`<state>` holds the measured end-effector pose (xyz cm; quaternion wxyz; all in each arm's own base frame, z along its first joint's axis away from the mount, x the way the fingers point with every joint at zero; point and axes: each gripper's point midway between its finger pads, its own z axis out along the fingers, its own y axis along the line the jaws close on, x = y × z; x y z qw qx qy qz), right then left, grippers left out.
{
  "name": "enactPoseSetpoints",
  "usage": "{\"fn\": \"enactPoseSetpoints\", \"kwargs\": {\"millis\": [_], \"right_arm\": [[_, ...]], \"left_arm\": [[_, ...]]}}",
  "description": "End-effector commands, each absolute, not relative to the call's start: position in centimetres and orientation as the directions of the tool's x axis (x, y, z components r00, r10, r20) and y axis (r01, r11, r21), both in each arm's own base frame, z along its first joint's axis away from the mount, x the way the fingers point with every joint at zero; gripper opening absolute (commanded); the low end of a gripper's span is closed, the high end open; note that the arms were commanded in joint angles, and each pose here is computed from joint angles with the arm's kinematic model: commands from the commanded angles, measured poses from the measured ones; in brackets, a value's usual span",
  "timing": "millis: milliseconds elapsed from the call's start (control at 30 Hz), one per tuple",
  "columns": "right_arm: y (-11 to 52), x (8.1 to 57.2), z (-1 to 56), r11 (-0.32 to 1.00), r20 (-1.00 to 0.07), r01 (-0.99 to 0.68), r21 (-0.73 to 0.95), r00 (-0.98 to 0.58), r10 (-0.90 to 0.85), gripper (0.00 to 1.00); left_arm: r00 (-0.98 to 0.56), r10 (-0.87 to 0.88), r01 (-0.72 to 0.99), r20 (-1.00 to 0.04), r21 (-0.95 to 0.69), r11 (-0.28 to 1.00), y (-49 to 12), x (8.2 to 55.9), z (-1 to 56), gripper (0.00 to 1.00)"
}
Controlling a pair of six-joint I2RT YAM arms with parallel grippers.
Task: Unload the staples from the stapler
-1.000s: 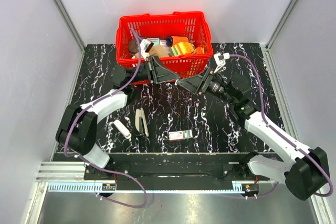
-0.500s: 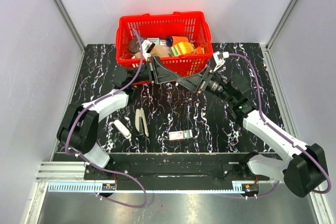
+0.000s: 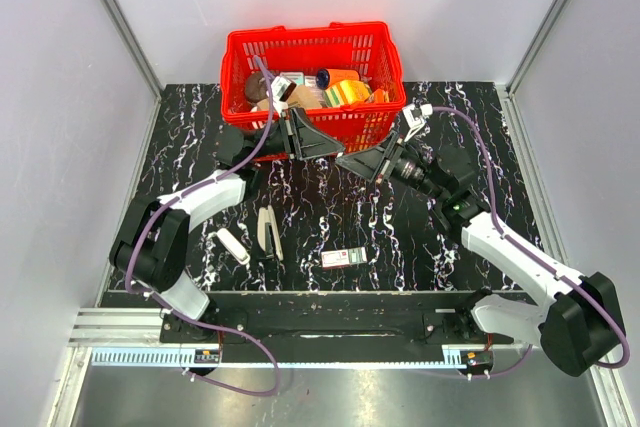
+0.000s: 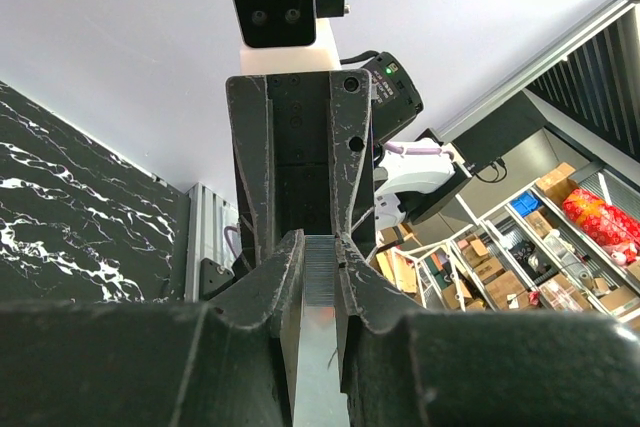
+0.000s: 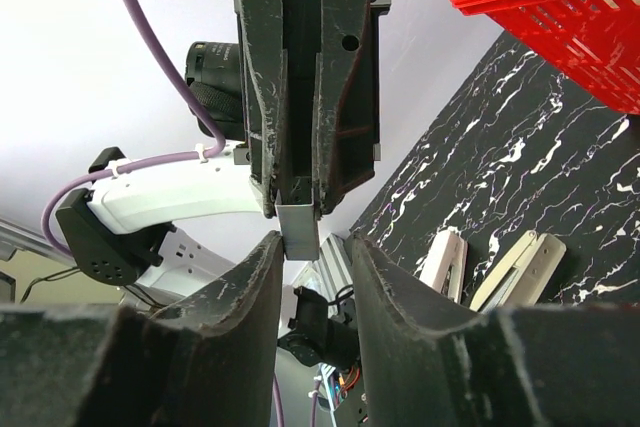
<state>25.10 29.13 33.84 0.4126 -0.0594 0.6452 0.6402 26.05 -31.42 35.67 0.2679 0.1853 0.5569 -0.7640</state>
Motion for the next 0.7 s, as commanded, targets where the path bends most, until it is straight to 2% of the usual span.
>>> {"fn": "enactPoseSetpoints", "kwargs": {"millis": [0,200,367,500,600,667], "right_arm": [[29.0,24.7,35.5,0.151,-0.634,-0.649,0.746,-0.621,0.462,0.37],[29.2,24.8,36.0,0.143,-0.637,-0.659,0.739,-0.613,0.467,0.31],[29.3,24.8,36.0,0.128,-0.635,-0.662,0.738,-0.619,0.463,0.2],[29.3,24.6,35.8,0.136,-0.638,-0.659,0.74,-0.623,0.453,0.13],[29.0,24.4,34.7,0.184,-0.647,-0.639,0.747,-0.633,0.425,0.1],[28.5,24.6,32.8,0.274,-0.664,-0.607,0.746,-0.642,0.384,0.09]], "left_arm": [[-0.732,-0.243,0.681,-0.637,-0.687,-0.252,-31.2,25.9,37.2,0.19],[-0.734,-0.243,0.679,-0.634,-0.694,-0.239,-31.1,25.9,36.8,0.2],[-0.736,-0.24,0.677,-0.633,-0.695,-0.241,-31.1,25.9,36.7,0.2],[-0.732,-0.235,0.681,-0.64,-0.694,-0.233,-31.2,25.9,36.4,0.28],[-0.707,-0.233,0.706,-0.668,-0.685,-0.18,-31.1,26.7,36.0,0.33],[-0.707,-0.218,0.699,-0.672,-0.711,-0.077,-31.0,28.4,34.7,0.34]]}}
